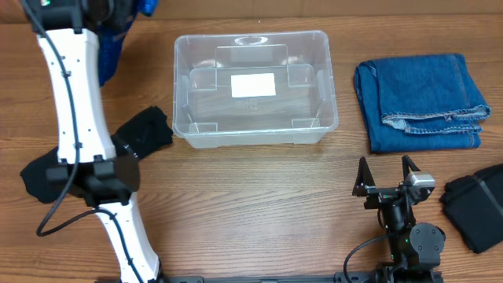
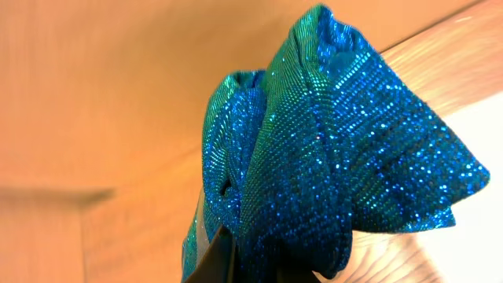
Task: Pack container
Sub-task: 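Carry the sparkly fabric with the left gripper into the bin's left side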
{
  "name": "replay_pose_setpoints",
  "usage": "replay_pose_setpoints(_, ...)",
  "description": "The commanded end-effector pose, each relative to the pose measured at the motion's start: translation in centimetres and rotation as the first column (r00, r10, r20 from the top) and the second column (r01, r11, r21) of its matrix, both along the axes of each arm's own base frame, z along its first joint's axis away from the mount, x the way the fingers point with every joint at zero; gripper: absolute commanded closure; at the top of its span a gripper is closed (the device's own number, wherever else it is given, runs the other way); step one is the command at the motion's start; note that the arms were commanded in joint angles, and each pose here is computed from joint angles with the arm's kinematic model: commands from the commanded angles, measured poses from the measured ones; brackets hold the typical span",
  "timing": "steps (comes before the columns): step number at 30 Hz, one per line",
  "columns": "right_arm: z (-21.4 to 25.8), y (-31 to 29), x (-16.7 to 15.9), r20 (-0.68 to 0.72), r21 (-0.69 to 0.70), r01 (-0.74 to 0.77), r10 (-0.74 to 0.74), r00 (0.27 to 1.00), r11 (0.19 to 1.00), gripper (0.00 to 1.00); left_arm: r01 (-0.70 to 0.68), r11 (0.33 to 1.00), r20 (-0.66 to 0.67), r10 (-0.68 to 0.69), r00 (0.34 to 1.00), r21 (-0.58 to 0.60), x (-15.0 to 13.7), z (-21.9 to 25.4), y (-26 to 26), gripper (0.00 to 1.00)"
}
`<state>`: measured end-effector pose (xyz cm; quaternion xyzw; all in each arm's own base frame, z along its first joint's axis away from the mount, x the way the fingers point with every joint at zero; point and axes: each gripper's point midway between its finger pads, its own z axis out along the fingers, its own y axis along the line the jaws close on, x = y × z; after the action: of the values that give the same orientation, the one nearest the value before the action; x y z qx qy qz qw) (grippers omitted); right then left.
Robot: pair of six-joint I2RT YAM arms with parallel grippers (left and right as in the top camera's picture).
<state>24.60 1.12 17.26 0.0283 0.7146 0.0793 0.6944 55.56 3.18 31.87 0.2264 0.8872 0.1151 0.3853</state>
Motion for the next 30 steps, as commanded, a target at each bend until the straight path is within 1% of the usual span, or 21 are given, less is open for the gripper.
replay_pose_setpoints(1,-0.3,-0.3,0.0,-0.001,-0.003,0.012,-0.012,1.0,1.0,0.0,0.218,0.967,0.111,-0.233,0.966,0.132,-1.1,5.2,-7.4,0.96)
replay_pose_setpoints(2,-0.3,-0.3,0.0,-0.001,-0.003,0.012,-0.012,1.0,1.0,0.0,0.293,0.936,0.109,-0.318,0.942,0.193,-1.5,5.5,-10.3,0.96)
replay_pose_setpoints(3,-0.3,-0.3,0.0,-0.001,-0.003,0.012,-0.012,1.0,1.0,0.0,0.34,0.909,0.099,-0.372,0.923,0.242,-1.9,5.6,-12.7,0.96)
replay_pose_setpoints(6,-0.3,-0.3,0.0,-0.001,-0.003,0.012,-0.012,1.0,1.0,0.0,0.389,0.849,0.091,-0.446,0.89,0.358,-2.8,6.1,-17.7,0.96)
replay_pose_setpoints(9,-0.3,-0.3,0.0,-0.001,-0.003,0.012,-0.012,1.0,1.0,0.0,0.468,0.773,0.06,-0.542,0.839,0.429,-3.9,6.0,-20.8,0.96)
replay_pose_setpoints(12,-0.3,-0.3,0.0,-0.001,-0.003,0.012,-0.012,1.0,1.0,0.0,0.519,0.717,-0.002,-0.586,0.811,0.466,-4.3,4.9,-21.4,0.96)
replay_pose_setpoints(15,-0.3,-0.3,0.0,-0.001,-0.003,0.012,-0.012,1.0,1.0,0.0,0.575,0.663,-0.111,-0.604,0.789,0.479,-4.5,2.3,-20.6,0.96)
replay_pose_setpoints(17,-0.3,-0.3,0.0,-0.001,-0.003,0.012,-0.012,1.0,1.0,0.0,0.631,0.615,-0.184,-0.631,0.753,0.473,-4.5,0.1,-20.5,0.96)
replay_pose_setpoints(19,-0.3,-0.3,0.0,-0.001,-0.003,0.012,-0.012,1.0,1.0,0.0,0.702,0.533,-0.294,-0.656,0.695,0.473,-4.6,-3.3,-20.5,0.96)
replay_pose_setpoints(21,-0.3,-0.3,0.0,-0.001,-0.003,0.012,-0.012,1.0,1.0,0.0,0.716,0.522,-0.309,-0.662,0.683,0.464,-4.1,-4.8,-20.8,0.96)
replay_pose_setpoints(23,-0.3,-0.3,0.0,-0.001,-0.003,0.012,-0.012,1.0,1.0,0.0,0.738,0.501,-0.304,-0.691,0.656,0.453,-3.9,-5.4,-21.6,0.96)
replay_pose_setpoints(25,-0.3,-0.3,0.0,-0.001,-0.003,0.012,-0.012,1.0,1.0,0.0,0.741,0.491,-0.288,-0.707,0.646,0.458,-3.5,-5.7,-22.2,0.96)
replay_pose_setpoints(26,-0.3,-0.3,0.0,-0.001,-0.003,0.012,-0.012,1.0,1.0,0.0,0.758,0.451,-0.309,-0.72,0.621,0.471,-3.4,-6.1,-22.3,0.96)
replay_pose_setpoints(27,-0.3,-0.3,0.0,-0.001,-0.003,0.012,-0.012,1.0,1.0,0.0,0.768,0.424,-0.325,-0.727,0.605,0.48,-3.4,-6.5,-22.3,0.96)
replay_pose_setpoints(29,-0.3,-0.3,0.0,-0.001,-0.003,0.012,-0.012,1.0,1.0,0.0,0.8,0.338,-0.377,-0.746,0.549,0.497,-3.4,-7.9,-22.3,0.96)
replay_pose_setpoints(30,-0.3,-0.3,0.0,-0.001,-0.003,0.012,-0.012,1.0,1.0,0.0,0.805,0.319,-0.386,-0.75,0.537,0.5,-3.2,-8.4,-22.3,0.96)
